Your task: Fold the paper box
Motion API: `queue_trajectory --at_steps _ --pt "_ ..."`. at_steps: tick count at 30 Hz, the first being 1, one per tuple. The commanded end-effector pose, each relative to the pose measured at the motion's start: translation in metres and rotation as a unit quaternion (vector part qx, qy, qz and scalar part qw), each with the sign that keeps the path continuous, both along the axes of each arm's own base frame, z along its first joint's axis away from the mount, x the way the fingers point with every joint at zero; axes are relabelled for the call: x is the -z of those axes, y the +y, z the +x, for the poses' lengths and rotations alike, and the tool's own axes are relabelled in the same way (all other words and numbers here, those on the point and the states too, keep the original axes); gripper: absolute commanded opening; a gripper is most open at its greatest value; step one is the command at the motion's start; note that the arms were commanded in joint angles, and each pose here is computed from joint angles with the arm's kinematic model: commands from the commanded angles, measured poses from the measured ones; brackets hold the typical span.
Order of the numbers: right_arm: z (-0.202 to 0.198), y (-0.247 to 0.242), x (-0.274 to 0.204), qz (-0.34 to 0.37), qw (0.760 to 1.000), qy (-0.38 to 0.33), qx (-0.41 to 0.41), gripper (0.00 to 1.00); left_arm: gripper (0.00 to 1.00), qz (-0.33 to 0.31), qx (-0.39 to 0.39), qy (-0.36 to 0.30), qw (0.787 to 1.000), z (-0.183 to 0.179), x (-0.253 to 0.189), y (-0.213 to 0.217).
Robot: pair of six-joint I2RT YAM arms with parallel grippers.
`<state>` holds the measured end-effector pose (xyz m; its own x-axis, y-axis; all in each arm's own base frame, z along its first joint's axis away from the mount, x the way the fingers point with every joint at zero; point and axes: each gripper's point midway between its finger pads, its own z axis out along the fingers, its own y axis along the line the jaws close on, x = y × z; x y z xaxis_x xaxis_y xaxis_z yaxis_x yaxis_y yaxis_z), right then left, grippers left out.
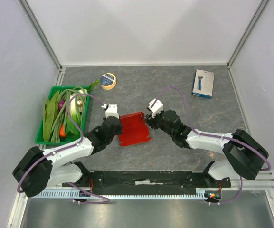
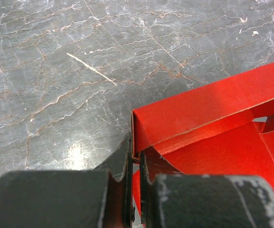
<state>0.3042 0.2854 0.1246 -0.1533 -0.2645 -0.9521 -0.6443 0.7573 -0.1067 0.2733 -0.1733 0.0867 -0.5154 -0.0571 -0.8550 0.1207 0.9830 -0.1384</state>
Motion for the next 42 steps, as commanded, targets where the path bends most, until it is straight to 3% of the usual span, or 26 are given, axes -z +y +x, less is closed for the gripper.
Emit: queue_trajectory --at_steps 1,10,18,27,28,33,41,42 --pt "-0.002 0.001 -0.011 0.018 0.999 -0.018 -0.019 0.65 0.02 -0.025 0.006 -0.049 0.998 0.016 -0.013 -0.014" --pt "-0.002 0.013 -0.003 0.020 0.997 -0.039 -0.062 0.72 0.02 0.005 0.061 -0.083 0.995 0.021 -0.006 -0.024" --pt "0.010 0.018 0.010 0.011 0.997 -0.048 -0.056 0.68 0.02 0.030 0.073 -0.093 0.993 0.025 0.003 -0.025" --pt "0.010 0.019 0.012 0.047 0.997 -0.055 -0.004 0.33 0.02 0.024 0.017 -0.075 0.997 0.037 0.024 -0.022" --pt "0.010 0.018 0.012 0.045 0.997 -0.056 0.008 0.21 0.02 0.009 0.000 -0.073 0.997 0.042 0.021 -0.024" --pt "0.004 0.018 0.018 0.050 0.996 -0.045 0.057 0.03 0.02 0.018 -0.129 -0.020 0.991 0.048 0.051 -0.003" --pt "-0.002 0.000 0.020 0.051 0.994 -0.039 0.092 0.00 0.02 0.027 -0.118 -0.030 0.992 0.050 0.063 -0.005" --pt "-0.001 -0.004 0.018 0.052 0.994 -0.038 0.094 0.05 0.02 0.043 -0.109 -0.033 0.993 0.049 0.064 -0.002"
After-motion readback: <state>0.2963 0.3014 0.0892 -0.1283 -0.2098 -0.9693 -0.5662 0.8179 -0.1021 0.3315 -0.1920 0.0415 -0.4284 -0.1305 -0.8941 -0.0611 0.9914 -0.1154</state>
